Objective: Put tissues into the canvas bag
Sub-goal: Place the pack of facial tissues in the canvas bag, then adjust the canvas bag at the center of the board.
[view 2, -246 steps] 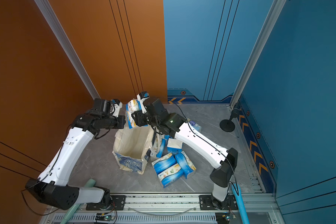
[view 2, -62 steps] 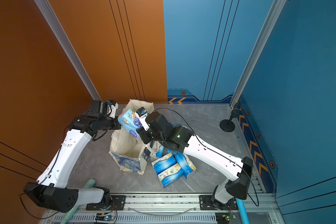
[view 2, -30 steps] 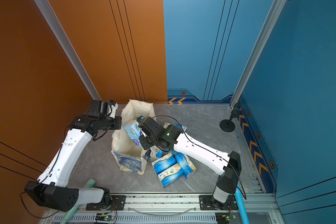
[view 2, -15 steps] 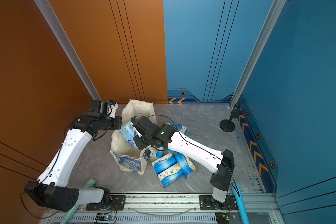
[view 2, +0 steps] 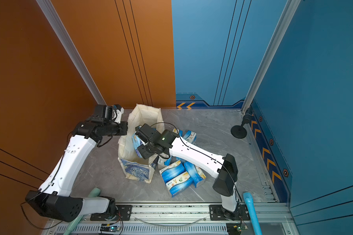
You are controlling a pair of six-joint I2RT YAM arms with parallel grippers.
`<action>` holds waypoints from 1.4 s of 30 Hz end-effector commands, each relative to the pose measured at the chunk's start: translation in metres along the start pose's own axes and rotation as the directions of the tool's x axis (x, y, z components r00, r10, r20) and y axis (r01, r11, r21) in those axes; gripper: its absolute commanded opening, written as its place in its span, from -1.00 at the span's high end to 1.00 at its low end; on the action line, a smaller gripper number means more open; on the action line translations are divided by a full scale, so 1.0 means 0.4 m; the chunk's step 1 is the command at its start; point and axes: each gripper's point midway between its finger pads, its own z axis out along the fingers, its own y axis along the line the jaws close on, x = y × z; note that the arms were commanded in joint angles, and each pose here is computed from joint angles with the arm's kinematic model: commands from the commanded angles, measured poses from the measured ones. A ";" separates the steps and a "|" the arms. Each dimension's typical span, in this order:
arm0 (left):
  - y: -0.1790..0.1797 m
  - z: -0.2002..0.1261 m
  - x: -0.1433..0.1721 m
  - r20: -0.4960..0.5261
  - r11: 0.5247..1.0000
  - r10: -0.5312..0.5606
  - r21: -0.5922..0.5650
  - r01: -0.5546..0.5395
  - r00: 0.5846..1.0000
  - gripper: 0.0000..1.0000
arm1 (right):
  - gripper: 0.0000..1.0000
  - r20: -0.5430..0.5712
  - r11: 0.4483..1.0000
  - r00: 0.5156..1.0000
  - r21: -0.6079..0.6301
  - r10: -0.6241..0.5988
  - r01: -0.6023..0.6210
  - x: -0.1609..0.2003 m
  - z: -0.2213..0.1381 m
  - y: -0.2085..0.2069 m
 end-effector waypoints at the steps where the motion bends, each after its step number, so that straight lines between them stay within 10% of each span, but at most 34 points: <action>1: -0.003 -0.015 -0.044 0.057 1.000 0.005 0.007 -0.006 0.998 1.00 | -0.32 0.015 1.000 1.000 -0.020 -0.023 0.024 -0.017 -0.039 0.006; 15: -0.013 -0.011 -0.049 0.066 0.999 0.024 0.030 -0.026 0.997 1.00 | -0.28 0.290 0.995 0.955 0.060 0.061 -0.082 -0.171 -0.268 -0.210; 34: -0.021 0.050 -0.073 0.034 0.998 0.047 0.034 -0.048 0.998 1.00 | -0.19 0.292 0.971 0.936 0.076 0.195 -0.226 -0.309 -0.063 -0.461; 42: -0.011 0.069 -0.077 0.022 0.998 0.057 0.017 -0.057 0.998 1.00 | 0.39 0.271 0.961 0.931 0.061 0.244 -0.270 -0.299 0.006 -0.492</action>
